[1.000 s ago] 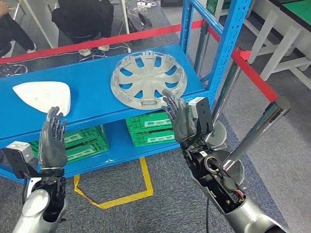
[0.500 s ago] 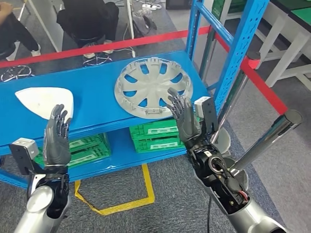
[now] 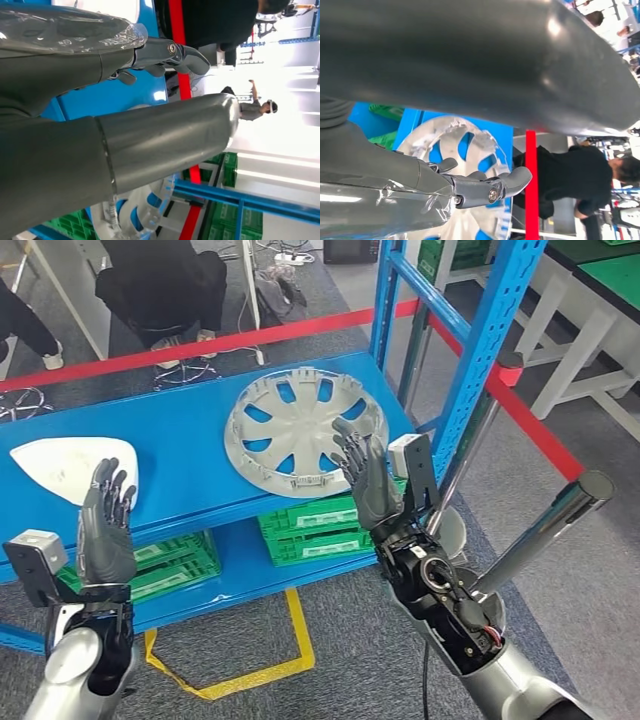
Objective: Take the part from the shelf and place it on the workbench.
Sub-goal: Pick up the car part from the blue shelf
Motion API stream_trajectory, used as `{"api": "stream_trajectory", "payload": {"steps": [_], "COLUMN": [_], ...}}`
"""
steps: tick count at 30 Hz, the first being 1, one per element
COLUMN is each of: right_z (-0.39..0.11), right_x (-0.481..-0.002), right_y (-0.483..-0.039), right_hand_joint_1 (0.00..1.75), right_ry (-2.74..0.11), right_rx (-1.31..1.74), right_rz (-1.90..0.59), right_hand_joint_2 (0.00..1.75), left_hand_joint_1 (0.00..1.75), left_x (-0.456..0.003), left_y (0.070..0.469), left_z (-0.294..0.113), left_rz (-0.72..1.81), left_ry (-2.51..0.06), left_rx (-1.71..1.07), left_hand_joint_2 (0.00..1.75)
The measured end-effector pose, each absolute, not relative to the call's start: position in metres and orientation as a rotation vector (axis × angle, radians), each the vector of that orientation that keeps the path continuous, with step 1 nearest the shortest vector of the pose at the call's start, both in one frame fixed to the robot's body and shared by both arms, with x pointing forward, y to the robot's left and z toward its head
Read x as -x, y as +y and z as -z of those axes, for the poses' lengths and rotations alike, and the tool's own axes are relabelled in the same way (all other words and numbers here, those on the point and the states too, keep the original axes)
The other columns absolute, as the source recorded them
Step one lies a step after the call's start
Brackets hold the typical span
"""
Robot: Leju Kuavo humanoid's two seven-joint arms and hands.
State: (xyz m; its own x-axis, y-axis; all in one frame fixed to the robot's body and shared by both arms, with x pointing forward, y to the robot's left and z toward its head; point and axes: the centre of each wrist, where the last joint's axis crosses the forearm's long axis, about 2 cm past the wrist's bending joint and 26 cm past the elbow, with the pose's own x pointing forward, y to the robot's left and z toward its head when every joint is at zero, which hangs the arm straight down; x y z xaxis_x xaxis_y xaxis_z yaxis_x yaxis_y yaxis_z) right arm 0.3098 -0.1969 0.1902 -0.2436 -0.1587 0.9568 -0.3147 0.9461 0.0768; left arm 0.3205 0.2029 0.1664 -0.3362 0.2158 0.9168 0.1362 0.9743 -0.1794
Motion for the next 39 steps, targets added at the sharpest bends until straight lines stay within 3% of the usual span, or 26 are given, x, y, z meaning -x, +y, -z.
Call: {"api": "stream_trajectory", "payload": {"steps": [29,33,39], "right_z": [-0.190,-0.183,-0.170], "right_x": [-0.313,-0.317,-0.333], "right_y": [-0.197,-0.208,-0.250], "right_hand_joint_1": [0.00,0.00,0.00], "right_ry": [-1.769,-1.709,-1.516], "right_rx": [-0.350,-0.266,-0.031], "right_rz": [-0.190,-0.305,-0.676], "right_hand_joint_2": [0.00,1.75,1.75], "left_hand_joint_1": [0.00,0.00,0.00], "left_x": [-0.318,-0.317,-0.314], "left_y": [0.205,0.206,0.208], "left_z": [-0.164,-0.165,-0.166], "left_rz": [-0.089,-0.093,-0.093], "left_ry": [-1.906,-1.904,-1.895], "left_rx": [0.233,0.229,0.238], "left_hand_joint_2": [0.00,0.00,0.00]}}
